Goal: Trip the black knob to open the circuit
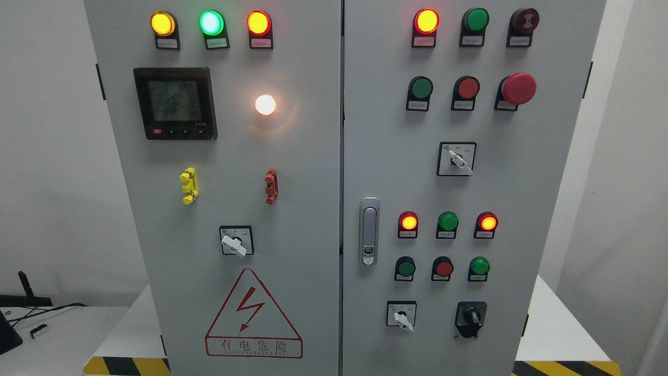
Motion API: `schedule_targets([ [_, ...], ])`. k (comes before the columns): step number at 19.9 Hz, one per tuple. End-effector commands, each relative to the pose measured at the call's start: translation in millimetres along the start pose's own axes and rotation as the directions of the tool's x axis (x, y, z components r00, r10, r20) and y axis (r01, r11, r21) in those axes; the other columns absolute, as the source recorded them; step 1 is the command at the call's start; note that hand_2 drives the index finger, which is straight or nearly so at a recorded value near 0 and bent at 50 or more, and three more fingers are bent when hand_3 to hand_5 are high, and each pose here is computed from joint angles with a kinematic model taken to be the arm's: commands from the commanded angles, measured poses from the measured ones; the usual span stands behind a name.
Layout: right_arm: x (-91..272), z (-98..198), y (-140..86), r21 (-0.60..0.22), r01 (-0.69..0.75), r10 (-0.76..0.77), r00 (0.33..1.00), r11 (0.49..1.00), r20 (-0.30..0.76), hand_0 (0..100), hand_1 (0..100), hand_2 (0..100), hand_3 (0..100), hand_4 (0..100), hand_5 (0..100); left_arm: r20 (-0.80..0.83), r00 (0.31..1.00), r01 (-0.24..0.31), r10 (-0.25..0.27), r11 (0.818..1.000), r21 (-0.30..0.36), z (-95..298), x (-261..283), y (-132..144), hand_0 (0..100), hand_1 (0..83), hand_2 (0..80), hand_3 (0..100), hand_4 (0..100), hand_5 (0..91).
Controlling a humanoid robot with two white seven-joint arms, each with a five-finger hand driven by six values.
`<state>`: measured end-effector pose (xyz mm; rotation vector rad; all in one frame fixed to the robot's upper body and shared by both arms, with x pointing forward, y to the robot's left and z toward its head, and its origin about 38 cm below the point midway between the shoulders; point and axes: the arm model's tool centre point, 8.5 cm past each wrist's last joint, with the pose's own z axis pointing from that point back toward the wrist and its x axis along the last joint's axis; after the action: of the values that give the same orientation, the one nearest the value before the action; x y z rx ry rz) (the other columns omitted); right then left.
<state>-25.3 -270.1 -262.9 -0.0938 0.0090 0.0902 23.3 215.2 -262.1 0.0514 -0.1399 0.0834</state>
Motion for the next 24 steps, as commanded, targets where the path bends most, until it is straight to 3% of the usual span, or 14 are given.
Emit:
schedule_targets([
  [1,2.3,0.6,-26.6,-0.038,-0.002,0.003,1.000,0.999,0.017,31,29,0,5,11,6,0.002,1.000,0.030,-0.030,1.000,-0.007,0.0,0.2,-1.2,12,38.9,0.0,0,0,0.0],
  [11,-6.2,8.0,-37.4,-0.051,0.002,0.003,0.995,0.999,0.102,30,28,0,5,11,7,0.002,1.000,0.030,-0.030,1.000,-0.005,0.0,0.3,-0.2,12,38.9,0.0,0,0,0.0],
  [16,-10.5,22.1,-19.1,-0.026,0.008,-0.002,0.979,1.000,0.205,30,28,0,9,14,10,0.002,1.000,0.030,-0.030,1.000,-0.005,0.0,0.3,-0.2,12,38.9,0.0,0,0,0.0],
  [19,-12.8,32.3,-10.5,-0.014,0.024,-0.019,0.956,1.000,0.294,30,28,0,13,16,13,0.000,1.000,0.030,-0.030,1.000,-0.005,0.1,-0.2,-0.2,12,38.9,0.0,0,0,0.0],
  [24,-13.0,57.1,-14.7,-0.032,0.095,-0.066,0.856,0.995,0.514,31,30,0,18,23,20,0.000,1.000,0.030,-0.030,1.000,-0.005,0.0,-0.2,-0.2,12,38.9,0.0,0,0,0.0],
])
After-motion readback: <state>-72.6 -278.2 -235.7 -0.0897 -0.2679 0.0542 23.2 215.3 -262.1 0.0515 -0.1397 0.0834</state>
